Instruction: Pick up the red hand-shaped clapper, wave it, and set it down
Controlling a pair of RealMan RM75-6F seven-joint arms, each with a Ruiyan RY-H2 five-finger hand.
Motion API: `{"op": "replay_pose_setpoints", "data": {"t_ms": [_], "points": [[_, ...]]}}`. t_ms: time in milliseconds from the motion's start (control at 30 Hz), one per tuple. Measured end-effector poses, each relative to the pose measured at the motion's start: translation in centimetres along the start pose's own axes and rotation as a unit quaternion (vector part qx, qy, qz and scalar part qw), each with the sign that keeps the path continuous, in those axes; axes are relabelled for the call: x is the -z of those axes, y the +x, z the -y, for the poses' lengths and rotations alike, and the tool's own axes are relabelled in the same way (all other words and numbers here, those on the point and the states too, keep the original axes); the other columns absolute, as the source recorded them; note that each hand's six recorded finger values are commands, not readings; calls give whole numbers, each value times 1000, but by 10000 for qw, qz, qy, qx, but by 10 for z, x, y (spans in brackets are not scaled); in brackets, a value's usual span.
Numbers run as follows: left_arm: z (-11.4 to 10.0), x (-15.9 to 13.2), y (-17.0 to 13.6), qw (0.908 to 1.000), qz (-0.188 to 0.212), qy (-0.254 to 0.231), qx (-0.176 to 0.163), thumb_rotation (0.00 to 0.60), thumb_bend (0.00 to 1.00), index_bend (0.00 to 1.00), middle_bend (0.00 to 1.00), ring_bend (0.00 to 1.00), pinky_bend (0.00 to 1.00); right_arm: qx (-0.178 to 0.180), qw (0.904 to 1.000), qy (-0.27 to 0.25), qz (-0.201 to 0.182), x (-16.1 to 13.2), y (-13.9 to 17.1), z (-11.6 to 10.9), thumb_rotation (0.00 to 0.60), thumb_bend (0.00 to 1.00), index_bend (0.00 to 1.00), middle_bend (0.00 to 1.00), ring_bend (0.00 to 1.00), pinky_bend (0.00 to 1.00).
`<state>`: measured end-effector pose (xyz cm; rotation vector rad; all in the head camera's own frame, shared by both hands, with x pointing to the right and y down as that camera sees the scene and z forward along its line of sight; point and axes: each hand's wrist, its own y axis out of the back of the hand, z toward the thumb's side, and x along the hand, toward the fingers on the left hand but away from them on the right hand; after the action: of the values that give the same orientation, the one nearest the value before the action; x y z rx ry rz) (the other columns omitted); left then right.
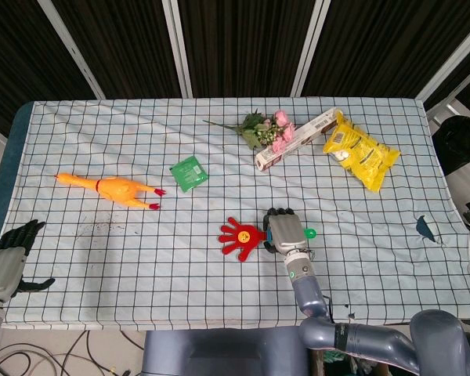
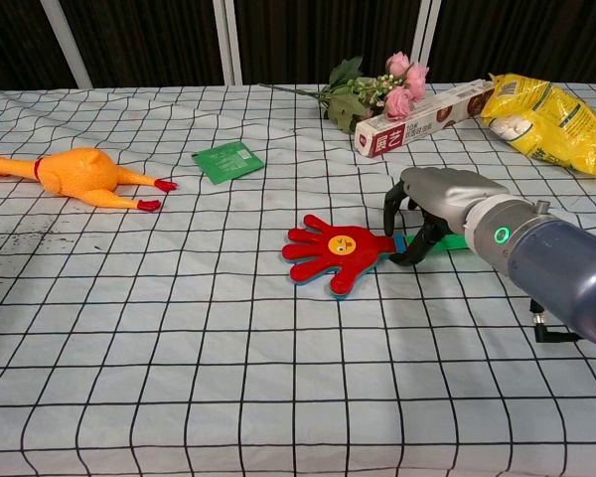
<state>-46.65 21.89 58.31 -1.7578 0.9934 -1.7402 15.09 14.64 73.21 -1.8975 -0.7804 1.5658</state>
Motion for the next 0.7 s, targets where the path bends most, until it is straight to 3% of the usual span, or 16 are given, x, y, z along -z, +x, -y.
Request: {"op": "replay_pose_setpoints", "data": {"t_ms": [233, 700], "points": [[0, 0, 0, 10000, 8, 1, 3, 600, 0, 0, 0, 0, 0, 67, 10000, -33, -14, 0, 0, -3, 600, 384, 675, 441, 401, 275], [0, 0, -1, 10000, 17, -4, -5, 600, 0, 0, 0, 0, 0, 260, 9992, -259, -156, 0, 6, -14, 600, 412, 730, 621, 581, 573]]}}
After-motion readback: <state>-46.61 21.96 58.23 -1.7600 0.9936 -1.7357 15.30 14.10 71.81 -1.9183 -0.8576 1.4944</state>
